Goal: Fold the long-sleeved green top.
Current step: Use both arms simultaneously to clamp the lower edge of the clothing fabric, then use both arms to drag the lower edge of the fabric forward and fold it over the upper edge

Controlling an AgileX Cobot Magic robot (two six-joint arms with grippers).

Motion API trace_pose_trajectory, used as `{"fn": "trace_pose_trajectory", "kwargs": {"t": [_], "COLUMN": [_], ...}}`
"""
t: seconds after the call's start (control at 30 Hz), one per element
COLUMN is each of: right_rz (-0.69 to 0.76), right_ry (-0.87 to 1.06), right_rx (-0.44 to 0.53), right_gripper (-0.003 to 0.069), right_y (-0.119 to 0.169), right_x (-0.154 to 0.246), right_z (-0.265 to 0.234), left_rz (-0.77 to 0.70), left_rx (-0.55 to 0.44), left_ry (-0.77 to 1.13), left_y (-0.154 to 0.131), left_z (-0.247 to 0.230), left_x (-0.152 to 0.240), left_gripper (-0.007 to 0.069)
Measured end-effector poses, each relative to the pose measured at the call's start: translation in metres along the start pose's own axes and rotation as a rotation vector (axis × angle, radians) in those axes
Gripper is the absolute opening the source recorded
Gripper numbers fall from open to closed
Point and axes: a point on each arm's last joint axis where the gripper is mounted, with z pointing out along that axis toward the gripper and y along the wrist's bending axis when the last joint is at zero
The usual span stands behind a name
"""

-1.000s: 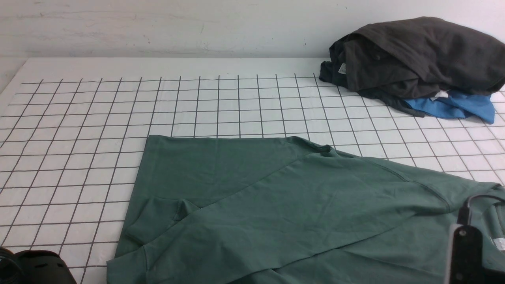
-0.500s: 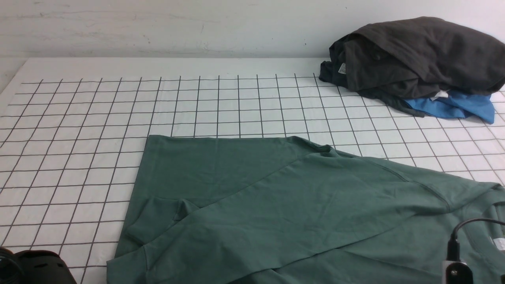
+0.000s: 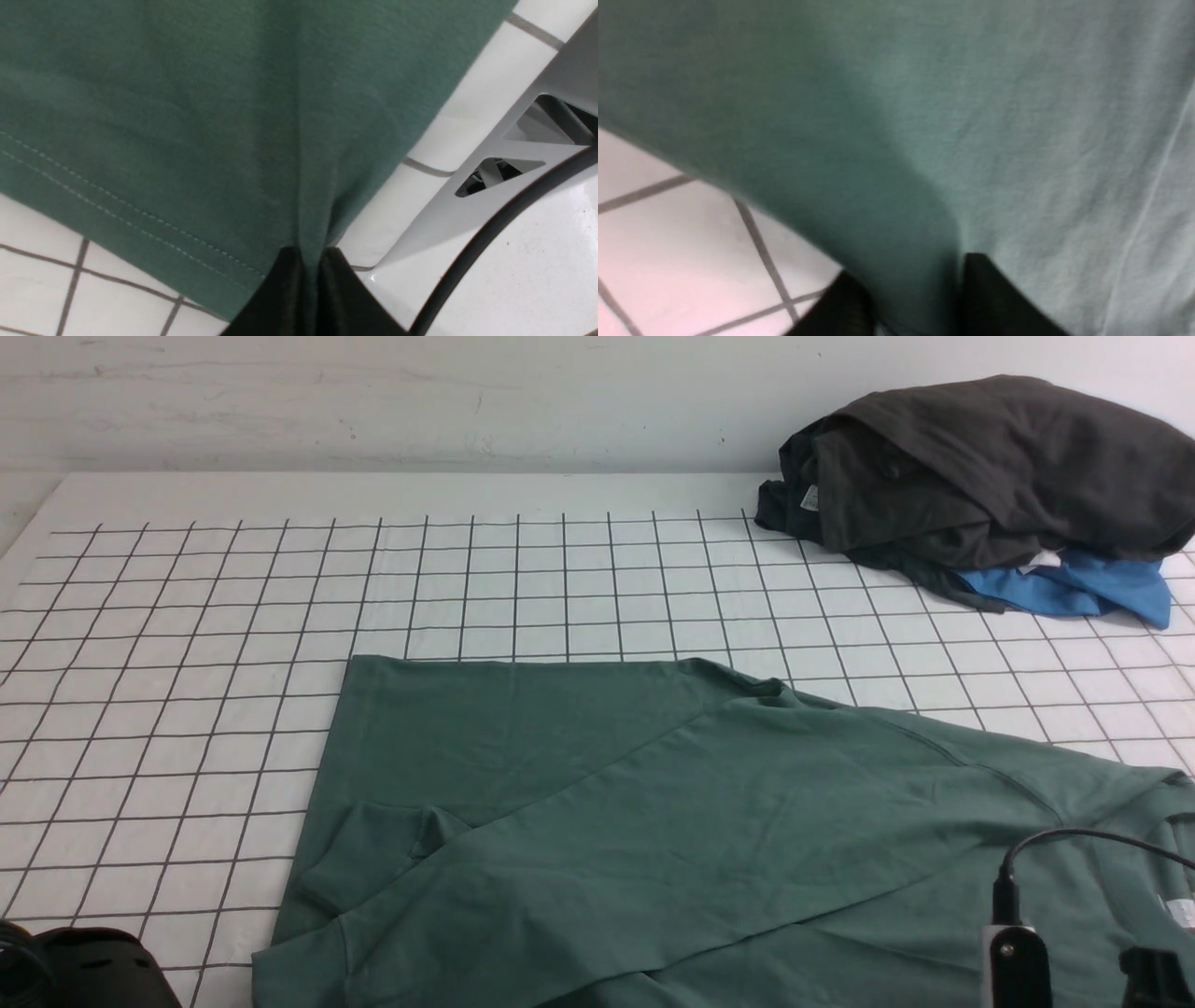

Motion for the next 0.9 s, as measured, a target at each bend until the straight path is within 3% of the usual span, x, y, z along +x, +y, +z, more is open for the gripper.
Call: {"fn": "trace_pose_trajectory", "kwargs": {"t": [0.1,0.17,0.27,0.5,0.6,0.63,0.9], "right_rz": [0.011,0.02,0.025,0.035,0.133,0.141,0.301], "right_ry": [0.009,0.014,0.025,0.004,-0.052,-0.058,-0.138], "right_rx": [-0.003,0.001,0.013,0.05,0.02,0.014,-0.044], "right_gripper": [0.0059,0.0017,0.001,0.001,0.001,0.001,0.001], "right_y": [-0.004,-0.008,-0.018,-0.057,-0.094,-0.096,-0.175], "right_x": [-0.002,-0.003,-0.007,-0.014,-0.014,-0.013,-0.019], "right_z": [-0.004,-0.009,-0.021,-0.055,-0.062,-0.062,-0.05], "left_rz": [0.0,0.004,0.014,0.0,-0.091,-0.087,-0.25], "left_rx": [0.0,-0.005,-0.034,-0.206,-0.264,-0.266,-0.258], "left_ry": [-0.002,0.001,0.004,-0.108,-0.192,-0.195,-0.198], "left_y": [0.0,0.001,0.004,0.03,0.066,0.067,0.152], "left_z": [-0.002,-0.005,-0.018,-0.071,-0.109,-0.11,-0.129], "left_x": [-0.001,-0.002,-0.007,-0.028,-0.037,-0.038,-0.055], "left_gripper": [0.0013,0.0013,0.0013,0.0013,0.0014,0.0014,0.0016]}}
